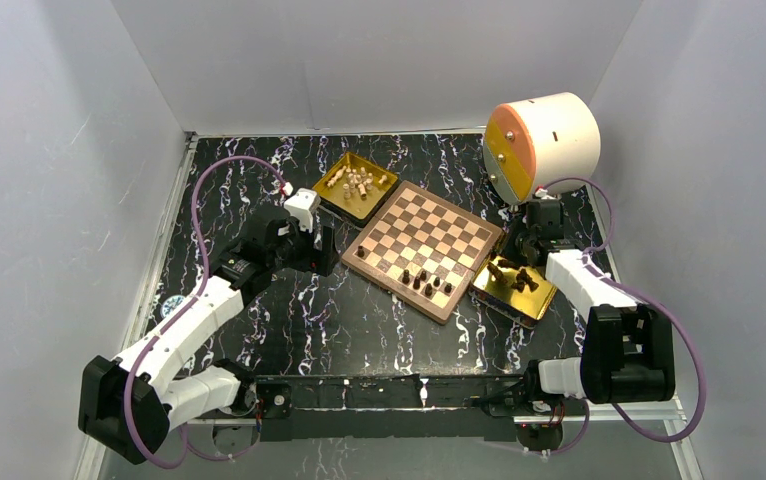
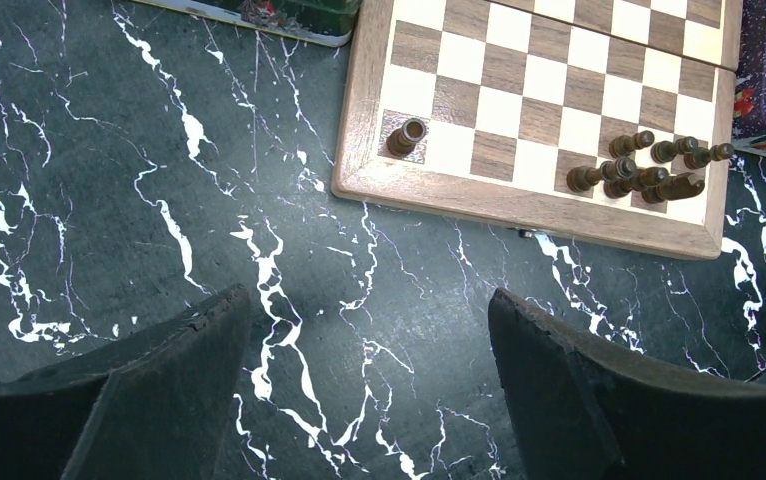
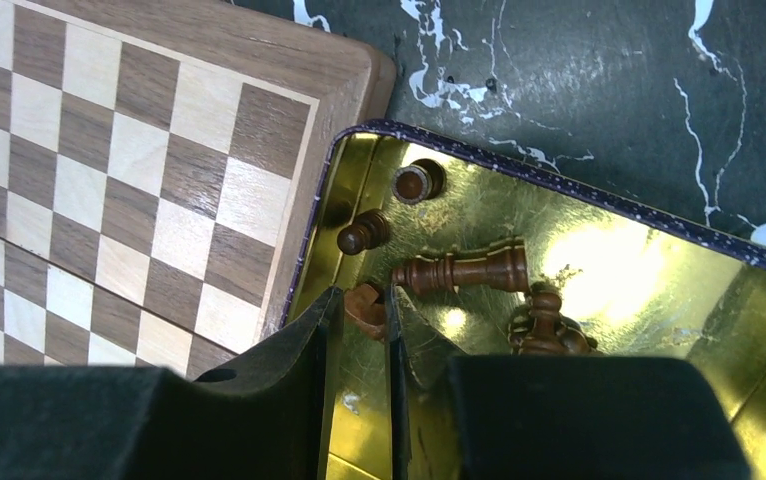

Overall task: Set up the chess pieces on the board
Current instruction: Pick up the chess piece from the storage box.

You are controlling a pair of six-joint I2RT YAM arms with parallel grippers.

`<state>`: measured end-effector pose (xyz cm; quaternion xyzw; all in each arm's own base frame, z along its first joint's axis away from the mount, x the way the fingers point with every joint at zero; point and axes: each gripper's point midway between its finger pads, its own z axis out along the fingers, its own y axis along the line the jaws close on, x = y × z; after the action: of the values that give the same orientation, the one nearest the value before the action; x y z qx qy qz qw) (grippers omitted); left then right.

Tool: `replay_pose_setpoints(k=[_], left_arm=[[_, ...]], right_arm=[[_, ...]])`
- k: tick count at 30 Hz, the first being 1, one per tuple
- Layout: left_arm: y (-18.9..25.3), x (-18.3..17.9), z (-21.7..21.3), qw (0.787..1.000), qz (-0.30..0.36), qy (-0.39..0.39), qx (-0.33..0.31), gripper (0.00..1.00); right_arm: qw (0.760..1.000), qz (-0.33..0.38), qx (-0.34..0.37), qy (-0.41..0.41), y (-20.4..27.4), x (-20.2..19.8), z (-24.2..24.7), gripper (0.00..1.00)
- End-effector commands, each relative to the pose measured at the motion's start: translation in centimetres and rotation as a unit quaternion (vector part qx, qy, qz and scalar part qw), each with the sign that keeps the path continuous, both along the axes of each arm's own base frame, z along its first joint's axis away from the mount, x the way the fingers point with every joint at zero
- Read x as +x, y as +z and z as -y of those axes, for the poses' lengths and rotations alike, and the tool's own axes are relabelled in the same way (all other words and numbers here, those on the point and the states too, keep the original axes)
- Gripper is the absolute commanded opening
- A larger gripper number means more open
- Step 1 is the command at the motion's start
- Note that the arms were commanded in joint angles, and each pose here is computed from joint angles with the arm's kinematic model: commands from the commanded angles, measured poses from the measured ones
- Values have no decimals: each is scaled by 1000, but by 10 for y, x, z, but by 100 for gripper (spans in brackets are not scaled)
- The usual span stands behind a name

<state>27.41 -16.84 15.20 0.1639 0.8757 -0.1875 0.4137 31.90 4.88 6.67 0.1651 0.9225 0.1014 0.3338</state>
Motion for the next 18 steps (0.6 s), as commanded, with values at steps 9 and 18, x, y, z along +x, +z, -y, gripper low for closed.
replay_pose_setpoints(k=[9, 18], left_arm=[[3, -3, -2, 1000, 11, -2, 4, 85], [4, -3, -2, 1000, 13, -2, 3, 85]], right_arm=[[998, 52, 30, 13, 15, 21, -8, 31], [998, 43, 35, 5, 9, 20, -8, 30]])
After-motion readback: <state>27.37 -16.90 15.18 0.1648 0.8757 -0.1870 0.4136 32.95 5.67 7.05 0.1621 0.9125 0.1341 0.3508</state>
